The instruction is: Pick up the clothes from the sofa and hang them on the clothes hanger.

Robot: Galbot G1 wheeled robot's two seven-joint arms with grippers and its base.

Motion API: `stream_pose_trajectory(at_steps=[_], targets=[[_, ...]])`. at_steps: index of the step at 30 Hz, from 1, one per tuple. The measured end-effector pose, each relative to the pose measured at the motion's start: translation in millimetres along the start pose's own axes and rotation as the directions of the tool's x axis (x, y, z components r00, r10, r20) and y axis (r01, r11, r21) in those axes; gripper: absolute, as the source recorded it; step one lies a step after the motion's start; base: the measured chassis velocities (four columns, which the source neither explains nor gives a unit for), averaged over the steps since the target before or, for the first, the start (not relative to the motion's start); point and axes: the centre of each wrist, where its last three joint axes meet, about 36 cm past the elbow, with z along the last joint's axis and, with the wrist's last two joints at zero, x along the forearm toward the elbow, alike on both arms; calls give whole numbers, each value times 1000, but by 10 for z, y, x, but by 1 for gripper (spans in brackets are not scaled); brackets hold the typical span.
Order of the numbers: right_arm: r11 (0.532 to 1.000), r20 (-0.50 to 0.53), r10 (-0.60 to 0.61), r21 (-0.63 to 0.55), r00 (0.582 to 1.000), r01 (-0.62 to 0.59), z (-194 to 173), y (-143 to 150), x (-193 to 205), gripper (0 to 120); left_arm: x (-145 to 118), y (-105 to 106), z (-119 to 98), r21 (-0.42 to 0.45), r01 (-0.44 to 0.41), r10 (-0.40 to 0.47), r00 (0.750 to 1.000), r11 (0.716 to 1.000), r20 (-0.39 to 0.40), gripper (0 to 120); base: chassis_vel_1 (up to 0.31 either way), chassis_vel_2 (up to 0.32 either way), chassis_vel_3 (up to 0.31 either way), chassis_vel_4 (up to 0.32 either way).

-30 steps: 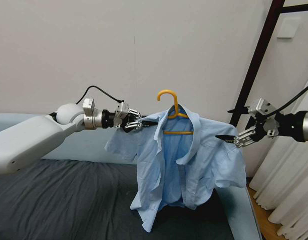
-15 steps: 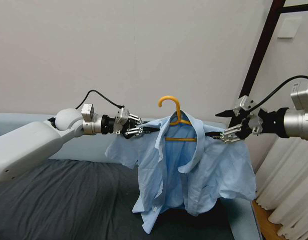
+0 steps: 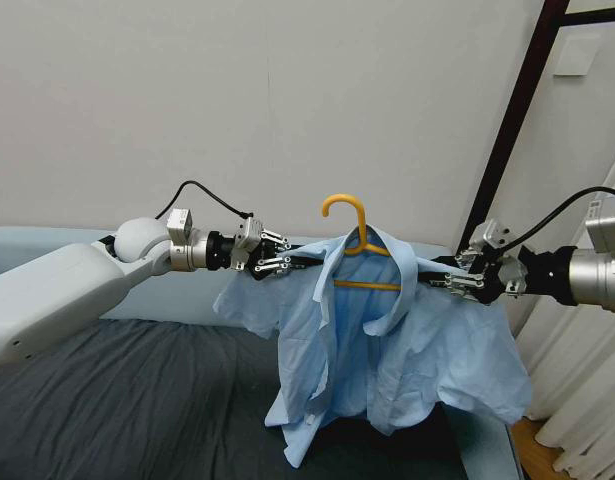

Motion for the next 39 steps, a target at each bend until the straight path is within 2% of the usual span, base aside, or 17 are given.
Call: stream_pose_trajectory(at_steps=[7, 8, 11, 13, 14, 19, 20, 22, 25, 26, 30, 32, 33, 34, 35, 38, 39], targets=[[1000, 12, -13, 2, 1000, 13, 16, 2, -6, 9, 18, -29, 20, -15, 35, -35, 999, 999, 0, 8, 0, 0, 0, 0], [1000, 15, -15, 1, 1000, 15, 25, -3, -8, 9, 34, -44, 35, -31, 57, -57, 998, 998, -1, 14, 0, 0, 0, 0], [1000, 16, -17, 0, 1000, 17, 36, -9, -8, 8, 53, -72, 58, -55, 99, -99, 995, 994, -2, 20, 0, 0, 0, 0], [1000, 19, -20, -3, 1000, 20, 48, -1, -12, 8, 64, -93, 63, -80, 154, -154, 988, 985, 6, 32, 0, 0, 0, 0], [1000, 19, -20, -3, 1000, 20, 48, -1, -12, 8, 64, -93, 63, -80, 154, -154, 988, 985, 6, 32, 0, 0, 0, 0], [999, 34, 3, -38, 999, -2, 108, 26, -24, 8, 175, -91, 42, -131, 232, -232, 973, 964, 15, 54, 0, 0, 0, 0], [999, 34, 3, -38, 999, -2, 108, 26, -24, 8, 175, -91, 42, -131, 232, -232, 973, 964, 15, 54, 0, 0, 0, 0], [997, 48, 25, -72, 999, -21, 140, 39, -23, 8, 232, -98, 13, -143, 262, -261, 965, 954, 25, 63, 0, 0, 0, 0], [988, 82, 80, -135, 993, -68, 171, 21, 0, 8, 360, -172, -29, -151, 313, -309, 950, 937, 51, 76, 0, 0, 0, 0], [988, 82, 80, -135, 993, -68, 171, 21, 0, 8, 360, -172, -29, -151, 313, -309, 950, 937, 51, 76, 0, 0, 0, 0], [975, 107, 143, -189, 984, -121, 135, -45, 61, 8, 499, -337, -37, -157, 340, -335, 941, 927, 57, 89, 0, 0, 0, 0], [961, 123, 193, -227, 974, -161, 50, -95, 132, 8, 510, -481, -14, -158, 383, -378, 924, 910, 63, 97, 0, 0, 0, 0], [950, 130, 224, -251, 966, -187, -17, -127, 185, 8, 481, -579, 0, -153, 421, -415, 907, 894, 70, 98, 0, 0, 0, 0], [941, 133, 248, -269, 960, -206, -76, -150, 230, 8, 447, -650, 5, -146, 451, -444, 892, 880, 78, 100, 0, 0, 0, 0], [941, 133, 248, -269, 960, -206, -76, -150, 230, 8, 447, -650, 5, -146, 451, -444, 892, 880, 78, 100, 0, 0, 0, 0], [904, 134, 327, -332, 935, -269, -284, -255, 398, 8, 218, -896, 6, -98, 537, -526, 842, 838, 121, 100, 0, 0, 0, 0], [904, 134, 327, -332, 935, -269, -284, -255, 398, 8, 218, -896, 6, -98, 537, -526, 842, 838, 121, 100, 0, 0, 0, 0]])
